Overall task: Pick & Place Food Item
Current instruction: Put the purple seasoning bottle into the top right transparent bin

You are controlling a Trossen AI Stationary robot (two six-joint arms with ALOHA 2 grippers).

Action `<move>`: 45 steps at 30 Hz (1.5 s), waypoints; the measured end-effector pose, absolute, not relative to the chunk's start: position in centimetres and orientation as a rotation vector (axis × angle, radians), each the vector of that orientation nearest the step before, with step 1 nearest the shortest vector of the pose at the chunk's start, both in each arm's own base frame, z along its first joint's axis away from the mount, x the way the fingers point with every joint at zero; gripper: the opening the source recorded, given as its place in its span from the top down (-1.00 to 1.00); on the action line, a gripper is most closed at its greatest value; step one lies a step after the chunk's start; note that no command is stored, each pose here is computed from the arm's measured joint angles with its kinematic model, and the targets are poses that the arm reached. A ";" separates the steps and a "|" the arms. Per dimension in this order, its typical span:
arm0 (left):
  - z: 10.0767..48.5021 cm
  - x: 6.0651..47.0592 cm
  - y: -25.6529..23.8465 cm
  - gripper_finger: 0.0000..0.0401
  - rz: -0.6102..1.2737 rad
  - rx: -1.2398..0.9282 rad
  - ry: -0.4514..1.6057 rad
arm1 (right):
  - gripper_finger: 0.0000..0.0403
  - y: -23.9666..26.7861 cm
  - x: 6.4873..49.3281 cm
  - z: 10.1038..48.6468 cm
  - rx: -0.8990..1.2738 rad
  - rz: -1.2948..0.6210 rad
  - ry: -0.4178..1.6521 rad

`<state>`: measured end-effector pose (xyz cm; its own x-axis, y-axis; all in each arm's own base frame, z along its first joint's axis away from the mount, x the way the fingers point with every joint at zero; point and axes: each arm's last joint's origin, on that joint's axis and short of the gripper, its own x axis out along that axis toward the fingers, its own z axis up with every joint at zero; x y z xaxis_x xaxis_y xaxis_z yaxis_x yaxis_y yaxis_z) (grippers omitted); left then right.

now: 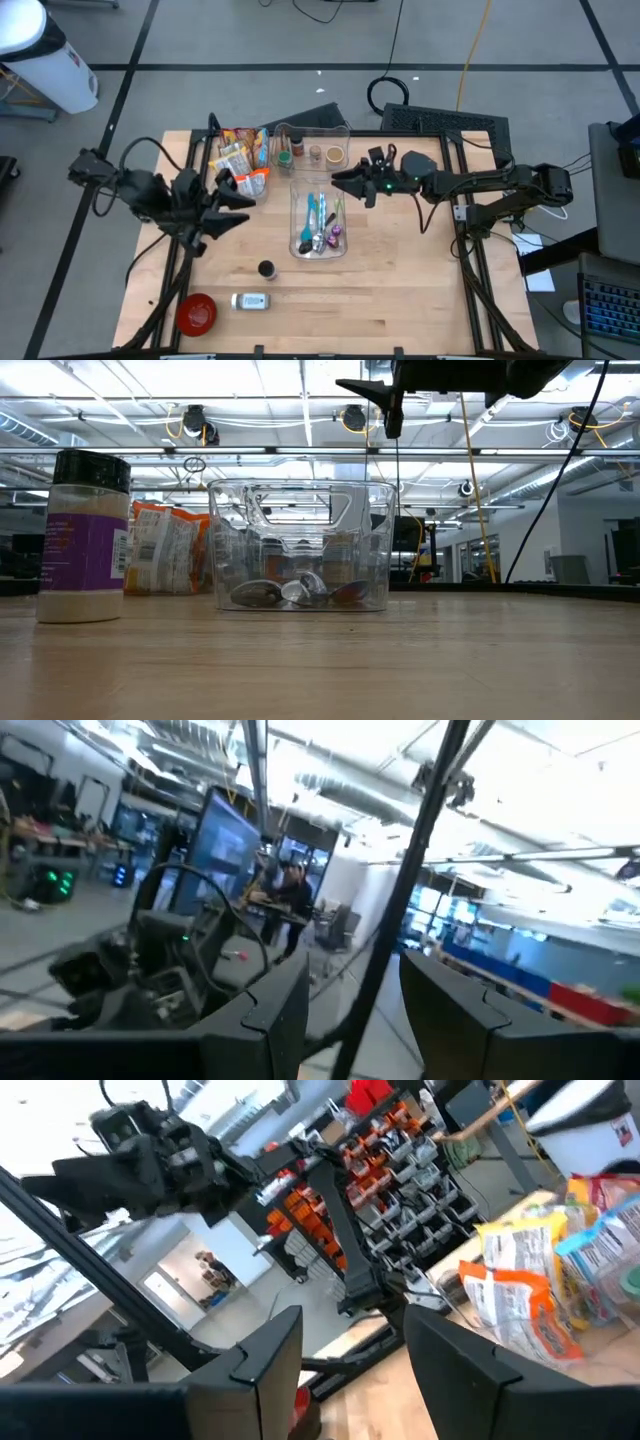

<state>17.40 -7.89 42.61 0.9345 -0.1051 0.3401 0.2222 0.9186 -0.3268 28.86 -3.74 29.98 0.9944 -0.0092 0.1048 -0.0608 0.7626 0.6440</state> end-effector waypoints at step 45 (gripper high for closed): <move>29.7 22.2 -10.4 0.18 -0.170 -0.107 1.076 | 0.16 -3.7 28.9 29.7 0.624 0.014 -0.078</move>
<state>22.18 -10.36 29.65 0.4638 -0.1899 -0.8653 0.0859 0.9818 -0.1695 28.88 -3.75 29.71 0.9970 -0.0099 0.0770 -0.0370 0.8115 0.5831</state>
